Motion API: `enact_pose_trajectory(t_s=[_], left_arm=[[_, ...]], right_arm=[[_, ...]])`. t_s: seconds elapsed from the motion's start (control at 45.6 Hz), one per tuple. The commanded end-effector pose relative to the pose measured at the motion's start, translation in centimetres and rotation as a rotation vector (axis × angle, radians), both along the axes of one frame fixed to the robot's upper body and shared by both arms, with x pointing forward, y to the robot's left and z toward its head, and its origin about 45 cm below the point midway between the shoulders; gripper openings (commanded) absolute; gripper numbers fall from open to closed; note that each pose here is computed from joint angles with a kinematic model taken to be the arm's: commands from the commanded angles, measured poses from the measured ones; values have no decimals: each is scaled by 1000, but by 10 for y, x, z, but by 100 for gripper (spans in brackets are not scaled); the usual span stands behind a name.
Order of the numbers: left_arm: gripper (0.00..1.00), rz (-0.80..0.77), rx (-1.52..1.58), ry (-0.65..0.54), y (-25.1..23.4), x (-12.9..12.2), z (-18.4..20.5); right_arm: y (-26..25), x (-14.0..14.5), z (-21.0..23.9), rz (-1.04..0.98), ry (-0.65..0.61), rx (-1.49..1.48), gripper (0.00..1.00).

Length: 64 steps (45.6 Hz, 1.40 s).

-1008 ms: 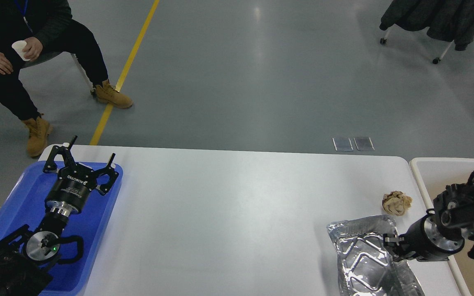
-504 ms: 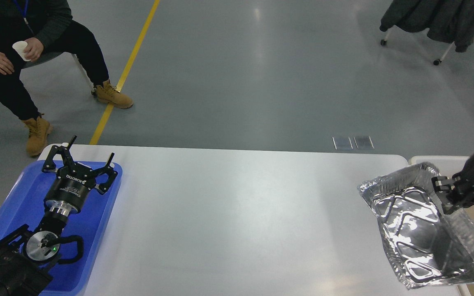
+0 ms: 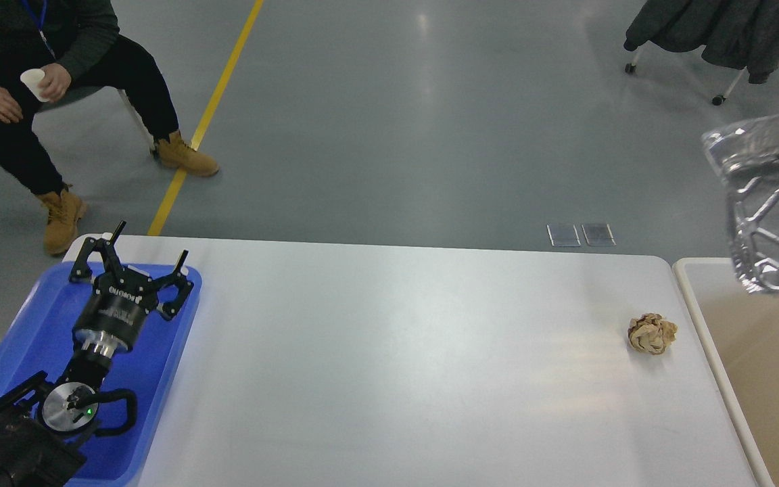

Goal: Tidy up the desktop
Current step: 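Lower the foil into the white bin and open the right gripper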

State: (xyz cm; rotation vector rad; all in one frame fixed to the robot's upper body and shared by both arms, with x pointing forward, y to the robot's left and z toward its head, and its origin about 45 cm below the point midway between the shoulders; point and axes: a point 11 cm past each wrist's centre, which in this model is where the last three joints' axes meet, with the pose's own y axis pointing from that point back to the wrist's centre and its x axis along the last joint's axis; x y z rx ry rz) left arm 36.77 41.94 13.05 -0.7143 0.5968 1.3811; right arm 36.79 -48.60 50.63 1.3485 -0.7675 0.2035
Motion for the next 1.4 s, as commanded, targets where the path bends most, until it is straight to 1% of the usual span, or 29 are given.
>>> enact_pose_trajectory(t_s=[0.0,0.11,0.197,0.263,0.351,0.46,0.57,0.745,0.986,1.074,1.227,1.293,1.38], left_arm=[[99,1,0,0,0,0,0],[99,2,0,1,0,0,0],[99,2,0,1,0,0,0],[99,1,0,0,0,0,0],[99,1,0,0,0,0,0],[99,1,0,0,0,0,0],[99,1,0,0,0,0,0],[99,1,0,0,0,0,0],[99,1,0,0,0,0,0],[99,1,0,0,0,0,0],[99,1,0,0,0,0,0],[99,1,0,0,0,0,0],[99,1,0,0,0,0,0]], right_arm=[[-98,-28,34,-231,-168,-50,0],[-142,-51,17,-350,-207,-14,0],[-169,-69,-14,-424,-212,41,0],[-190,-79,-30,-476,-304,33,0],[-219,-101,-52,-559,-405,-6,0],[-235,-112,-80,-640,-501,-21,0],[-246,-121,-112,-775,-614,-8,0],[-247,-117,-150,-914,-747,-33,0],[-224,-101,-216,-1035,-836,-3,0],[-214,-102,-254,-1060,-821,-3,0],[-210,-118,-309,-1087,-823,-69,0],[-196,-120,-338,-1075,-809,-89,0],[-175,-116,-363,-1057,-787,-82,0]])
